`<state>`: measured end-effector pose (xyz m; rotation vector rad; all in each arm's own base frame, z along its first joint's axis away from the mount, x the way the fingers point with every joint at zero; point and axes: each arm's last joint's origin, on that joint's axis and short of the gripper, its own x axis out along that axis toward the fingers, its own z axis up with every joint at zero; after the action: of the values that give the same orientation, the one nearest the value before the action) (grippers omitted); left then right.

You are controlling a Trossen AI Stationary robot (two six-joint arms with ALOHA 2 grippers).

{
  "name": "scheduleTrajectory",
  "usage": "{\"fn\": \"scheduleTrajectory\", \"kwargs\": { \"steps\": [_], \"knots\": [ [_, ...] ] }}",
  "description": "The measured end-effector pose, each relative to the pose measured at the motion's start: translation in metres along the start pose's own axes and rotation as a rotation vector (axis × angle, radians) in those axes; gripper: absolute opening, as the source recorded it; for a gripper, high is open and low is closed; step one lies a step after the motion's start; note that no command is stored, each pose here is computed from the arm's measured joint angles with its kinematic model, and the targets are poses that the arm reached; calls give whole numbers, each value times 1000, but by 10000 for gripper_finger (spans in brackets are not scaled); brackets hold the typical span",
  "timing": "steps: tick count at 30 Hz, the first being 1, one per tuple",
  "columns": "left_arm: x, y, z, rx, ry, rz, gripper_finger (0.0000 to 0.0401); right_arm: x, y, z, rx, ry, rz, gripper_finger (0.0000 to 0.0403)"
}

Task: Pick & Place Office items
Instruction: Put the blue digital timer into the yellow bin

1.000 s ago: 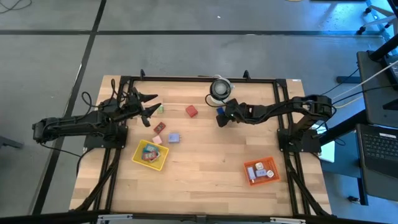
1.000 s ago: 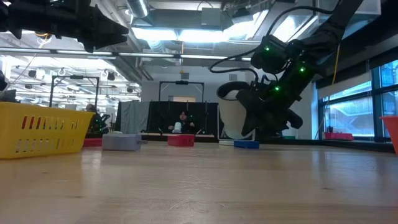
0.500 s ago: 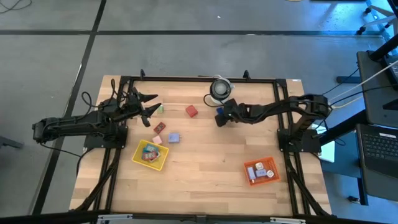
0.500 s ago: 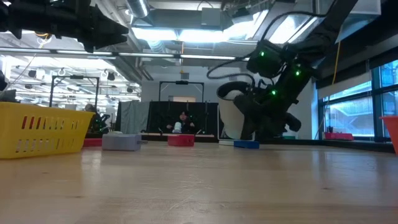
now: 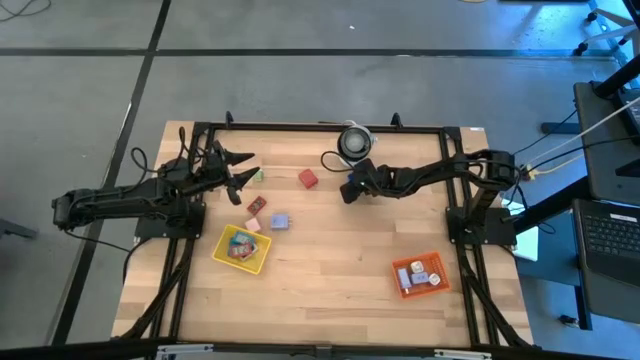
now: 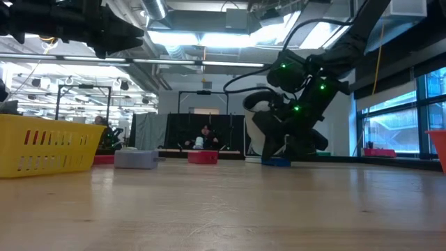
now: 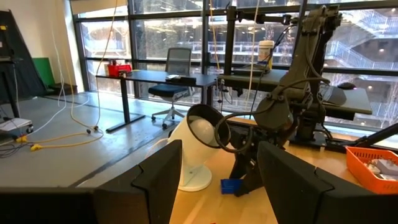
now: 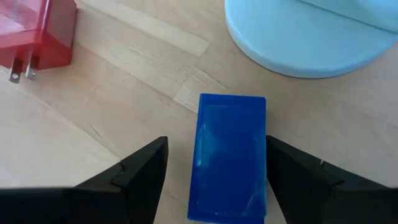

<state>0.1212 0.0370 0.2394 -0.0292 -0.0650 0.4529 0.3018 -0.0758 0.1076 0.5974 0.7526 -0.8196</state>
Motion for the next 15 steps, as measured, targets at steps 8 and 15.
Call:
{"fn": "scheduleTrajectory", "kwargs": {
  "steps": [8, 15],
  "knots": [
    [0, 0, 0, 0, 1, 0, 207, 0, -1, -1, -6, 8, -14, 208],
    [0, 0, 0, -7, 4, 0, 207, -1, 0, -3, -10, 20, -10, 164]
  ]
}}
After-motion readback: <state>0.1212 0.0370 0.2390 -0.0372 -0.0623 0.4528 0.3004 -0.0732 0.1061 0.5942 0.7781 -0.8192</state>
